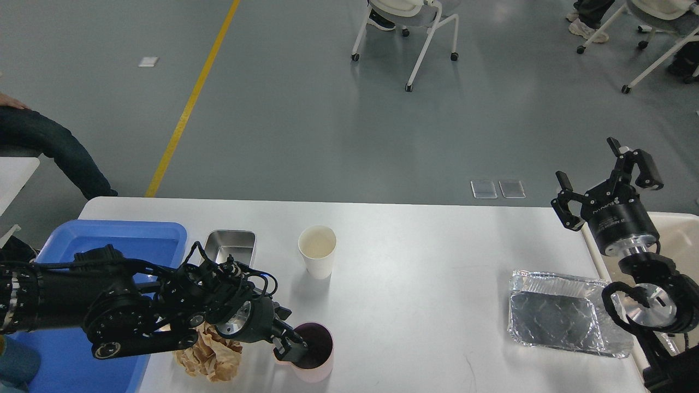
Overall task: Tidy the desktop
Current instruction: 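Grasp the pink mug with the left gripper and lift it, then lower the pink mug into the blue tray and release it, then move the left gripper back toward the small steel box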
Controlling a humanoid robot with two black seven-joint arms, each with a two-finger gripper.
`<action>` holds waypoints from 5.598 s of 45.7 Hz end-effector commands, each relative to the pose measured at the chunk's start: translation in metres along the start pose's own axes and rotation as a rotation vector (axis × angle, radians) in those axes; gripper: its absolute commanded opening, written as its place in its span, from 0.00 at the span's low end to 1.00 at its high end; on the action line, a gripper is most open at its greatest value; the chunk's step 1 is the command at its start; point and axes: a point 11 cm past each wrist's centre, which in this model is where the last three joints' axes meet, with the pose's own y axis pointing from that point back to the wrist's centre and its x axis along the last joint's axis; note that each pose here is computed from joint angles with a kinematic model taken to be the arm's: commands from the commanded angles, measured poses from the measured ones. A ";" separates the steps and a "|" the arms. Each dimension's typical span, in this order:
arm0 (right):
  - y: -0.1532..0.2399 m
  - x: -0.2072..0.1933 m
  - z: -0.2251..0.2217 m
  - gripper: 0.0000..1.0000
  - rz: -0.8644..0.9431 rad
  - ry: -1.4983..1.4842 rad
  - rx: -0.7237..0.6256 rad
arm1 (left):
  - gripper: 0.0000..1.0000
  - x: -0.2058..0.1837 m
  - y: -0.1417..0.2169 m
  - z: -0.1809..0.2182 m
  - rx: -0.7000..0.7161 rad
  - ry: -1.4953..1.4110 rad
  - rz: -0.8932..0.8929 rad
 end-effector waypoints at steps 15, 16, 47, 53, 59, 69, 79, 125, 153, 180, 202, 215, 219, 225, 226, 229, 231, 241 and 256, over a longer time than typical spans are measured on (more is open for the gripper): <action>0.000 -0.001 -0.001 1.00 -0.003 -0.005 0.006 | 0.00 -0.001 -0.008 0.000 0.005 -0.011 -0.025; 0.000 -0.002 0.000 1.00 -0.005 -0.006 0.005 | 0.00 -0.001 -0.008 0.000 -0.002 -0.006 -0.024; -0.003 -0.006 -0.001 1.00 -0.018 -0.002 0.003 | 0.00 0.111 0.098 -0.020 0.034 0.025 0.136; -0.001 -0.005 0.002 1.00 -0.012 -0.007 -0.003 | 0.00 0.131 0.151 -0.027 0.078 0.014 0.156; -0.001 -0.006 0.003 1.00 -0.014 -0.010 -0.004 | 0.00 0.141 0.201 -0.036 0.135 0.015 0.170; -0.003 -0.007 0.003 1.00 -0.013 -0.012 -0.002 | 0.00 0.129 0.256 -0.057 0.201 0.088 0.199; -0.002 -0.008 0.004 1.00 -0.012 -0.009 -0.006 | 0.01 0.081 0.277 -0.097 0.279 0.240 0.203; -0.001 -0.007 0.007 1.00 -0.013 -0.001 -0.020 | 0.02 -0.196 0.206 -0.156 0.489 0.521 -0.033; 0.000 -0.006 0.007 1.00 -0.010 0.001 -0.020 | 0.68 -0.234 0.168 -0.147 0.458 0.554 -0.078; -0.002 -0.010 0.009 1.00 -0.018 -0.008 -0.020 | 0.85 -0.156 0.208 -0.122 0.325 0.507 0.202; -0.004 -0.014 0.017 1.00 -0.016 -0.005 -0.041 | 0.85 -0.124 0.261 -0.107 0.377 0.426 0.436; -0.004 -0.014 0.017 1.00 -0.018 -0.002 -0.044 | 0.85 -0.108 0.281 -0.110 0.376 0.378 0.517; -0.004 -0.014 0.016 1.00 -0.018 0.000 -0.042 | 0.85 -0.100 0.282 -0.110 0.376 0.363 0.547; -0.003 -0.012 0.016 1.00 -0.014 0.004 -0.046 | 0.85 -0.100 0.283 -0.112 0.384 0.359 0.559; -0.003 -0.012 0.015 1.00 -0.014 0.006 -0.046 | 0.85 -0.100 0.284 -0.112 0.387 0.360 0.558; -0.003 -0.012 0.016 1.00 -0.014 0.004 -0.046 | 0.85 -0.100 0.283 -0.112 0.384 0.362 0.557; -0.003 -0.013 0.016 1.00 -0.015 0.003 -0.044 | 0.85 -0.101 0.283 -0.112 0.388 0.365 0.553; -0.002 -0.011 0.016 1.00 -0.012 0.006 -0.046 | 0.97 -0.097 0.268 -0.111 0.356 0.397 0.549; -0.001 -0.011 0.017 1.00 -0.012 0.004 -0.047 | 0.97 -0.100 0.210 -0.143 0.283 0.655 0.502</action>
